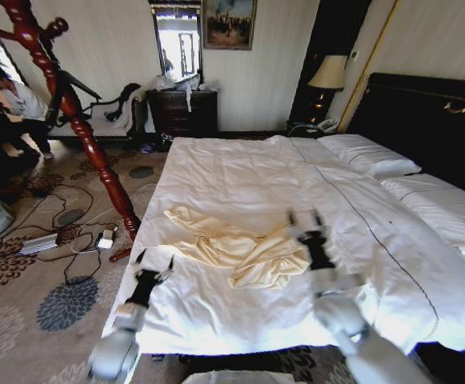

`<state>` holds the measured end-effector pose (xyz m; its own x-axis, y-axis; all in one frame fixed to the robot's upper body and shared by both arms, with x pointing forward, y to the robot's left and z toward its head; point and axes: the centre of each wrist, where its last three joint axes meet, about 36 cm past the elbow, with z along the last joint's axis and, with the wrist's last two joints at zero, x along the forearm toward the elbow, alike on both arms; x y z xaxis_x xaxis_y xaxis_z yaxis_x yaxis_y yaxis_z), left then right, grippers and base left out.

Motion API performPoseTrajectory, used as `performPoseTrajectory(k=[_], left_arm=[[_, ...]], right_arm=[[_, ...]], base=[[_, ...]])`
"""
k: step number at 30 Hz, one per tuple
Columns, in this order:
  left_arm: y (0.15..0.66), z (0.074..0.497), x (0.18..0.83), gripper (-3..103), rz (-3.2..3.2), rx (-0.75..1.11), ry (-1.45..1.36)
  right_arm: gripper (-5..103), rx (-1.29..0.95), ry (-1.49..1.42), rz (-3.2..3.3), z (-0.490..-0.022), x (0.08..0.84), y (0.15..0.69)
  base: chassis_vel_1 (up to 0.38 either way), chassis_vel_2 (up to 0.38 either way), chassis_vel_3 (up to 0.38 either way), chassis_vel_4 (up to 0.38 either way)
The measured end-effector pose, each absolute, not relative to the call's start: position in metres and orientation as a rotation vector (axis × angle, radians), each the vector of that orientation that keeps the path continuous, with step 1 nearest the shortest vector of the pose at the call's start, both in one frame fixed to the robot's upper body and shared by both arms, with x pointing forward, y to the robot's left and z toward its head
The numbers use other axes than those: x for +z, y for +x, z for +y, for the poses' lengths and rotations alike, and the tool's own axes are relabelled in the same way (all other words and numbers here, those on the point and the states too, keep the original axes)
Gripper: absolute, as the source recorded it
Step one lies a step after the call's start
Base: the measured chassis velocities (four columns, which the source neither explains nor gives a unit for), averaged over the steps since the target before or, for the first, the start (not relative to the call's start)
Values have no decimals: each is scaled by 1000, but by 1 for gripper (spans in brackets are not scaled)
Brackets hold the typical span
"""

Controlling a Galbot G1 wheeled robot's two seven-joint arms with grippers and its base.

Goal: Pick up the clothes from the bed and hang them on the clothes hanger.

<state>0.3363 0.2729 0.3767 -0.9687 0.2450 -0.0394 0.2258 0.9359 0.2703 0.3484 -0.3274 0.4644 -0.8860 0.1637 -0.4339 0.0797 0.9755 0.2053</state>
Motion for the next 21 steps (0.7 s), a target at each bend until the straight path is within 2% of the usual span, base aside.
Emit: performPoseTrajectory(k=[2, 4, 5, 9, 10, 13, 15, 16, 18, 19, 21], left_arm=[[362, 266, 373, 100, 3006, 392, 404], [410, 237, 367, 100, 2982, 328, 497], [410, 237, 367, 100, 2982, 328, 497], [448, 170, 356, 100, 2961, 252, 681], [448, 170, 356, 100, 2961, 252, 681], [459, 128, 359, 100, 2941, 232, 785], [460, 96, 366, 100, 2938, 221, 871], [460, 96, 366, 100, 2938, 221, 871], [459, 72, 375, 100, 2955, 197, 930], [454, 48, 385, 100, 2980, 145, 988], [451, 37, 389, 100, 2996, 117, 1015]], right_arm=[[100, 250, 274, 2628, -342, 467, 344], [100, 267, 423, 2585, -358, 467, 328], [100, 267, 423, 2585, -358, 467, 328], [100, 241, 534, 2563, -365, 469, 308], [100, 241, 534, 2563, -365, 469, 308], [100, 250, 662, 2572, -367, 481, 302], [100, 425, 860, 2572, -365, 501, 304], [100, 425, 860, 2572, -365, 501, 304], [100, 642, 976, 2567, -363, 520, 305], [100, 840, 1052, 2564, -362, 536, 305], [100, 909, 1070, 2563, -362, 540, 305]], base=[[0, 0, 0, 0], [0, 0, 0, 0], [0, 0, 0, 0], [0, 0, 0, 0], [0, 0, 0, 0], [0, 0, 0, 0], [0, 0, 0, 0], [0, 0, 0, 0], [0, 0, 0, 0], [0, 0, 0, 0], [0, 0, 0, 0]])
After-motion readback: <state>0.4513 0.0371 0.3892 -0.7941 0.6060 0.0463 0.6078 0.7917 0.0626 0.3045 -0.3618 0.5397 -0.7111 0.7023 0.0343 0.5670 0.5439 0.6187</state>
